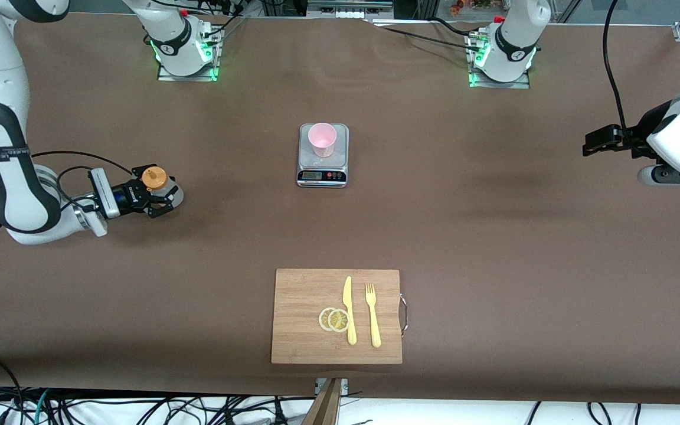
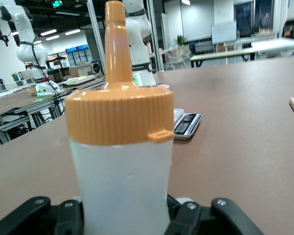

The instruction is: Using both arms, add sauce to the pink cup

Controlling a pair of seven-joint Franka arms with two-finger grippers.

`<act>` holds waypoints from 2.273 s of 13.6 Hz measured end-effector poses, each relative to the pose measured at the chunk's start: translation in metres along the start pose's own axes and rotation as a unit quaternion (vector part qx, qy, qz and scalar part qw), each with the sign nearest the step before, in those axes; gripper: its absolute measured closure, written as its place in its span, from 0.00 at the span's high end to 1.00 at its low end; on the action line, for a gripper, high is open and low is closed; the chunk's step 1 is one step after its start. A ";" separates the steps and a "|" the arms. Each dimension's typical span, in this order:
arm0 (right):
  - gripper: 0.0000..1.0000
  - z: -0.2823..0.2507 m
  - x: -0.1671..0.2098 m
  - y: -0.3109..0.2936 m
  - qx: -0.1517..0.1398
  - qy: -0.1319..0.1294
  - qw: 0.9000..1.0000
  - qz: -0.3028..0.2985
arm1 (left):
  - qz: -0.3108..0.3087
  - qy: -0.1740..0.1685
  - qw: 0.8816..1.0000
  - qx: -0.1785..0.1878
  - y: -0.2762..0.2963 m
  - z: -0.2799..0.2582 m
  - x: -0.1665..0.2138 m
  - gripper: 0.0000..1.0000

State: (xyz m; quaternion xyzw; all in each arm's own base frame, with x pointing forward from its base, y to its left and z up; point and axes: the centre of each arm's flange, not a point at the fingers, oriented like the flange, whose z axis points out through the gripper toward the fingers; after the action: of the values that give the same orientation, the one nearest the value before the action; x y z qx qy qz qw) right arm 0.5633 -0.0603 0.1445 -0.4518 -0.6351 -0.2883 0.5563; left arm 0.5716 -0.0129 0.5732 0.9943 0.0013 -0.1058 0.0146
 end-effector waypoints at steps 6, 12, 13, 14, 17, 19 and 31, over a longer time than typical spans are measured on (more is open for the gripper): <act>0.27 0.001 -0.050 -0.032 -0.003 0.036 0.999 -0.018 | 0.000 0.000 1.000 0.000 0.000 0.000 0.000 1.00; 0.50 0.000 -0.060 -0.040 0.000 0.044 0.999 -0.010 | 0.000 0.000 1.000 0.000 0.000 0.000 0.000 1.00; 0.62 -0.004 -0.060 -0.041 0.005 0.037 0.999 -0.007 | 0.000 0.000 1.000 0.000 0.000 0.000 0.000 1.00; 0.74 -0.009 -0.060 -0.042 0.006 0.030 1.000 -0.002 | -0.001 0.000 1.000 0.000 -0.001 0.000 0.000 1.00; 1.00 -0.028 -0.055 -0.051 0.016 0.012 1.000 0.023 | -0.001 0.000 1.000 0.000 -0.001 0.000 0.000 1.00; 1.00 -0.046 -0.054 -0.062 0.018 -0.006 0.999 0.042 | -0.001 0.000 1.000 0.000 -0.001 0.000 0.000 1.00; 1.00 -0.118 0.168 -0.042 -0.031 -0.333 0.901 0.278 | 0.000 0.001 1.000 0.000 0.000 -0.001 0.000 1.00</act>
State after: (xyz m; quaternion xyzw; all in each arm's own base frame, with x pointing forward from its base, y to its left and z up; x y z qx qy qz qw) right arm 0.5836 -0.1383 0.3384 -0.6965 -0.6226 0.0254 0.3558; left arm 0.5721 -0.0128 0.5737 0.9944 0.0014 -0.1051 0.0146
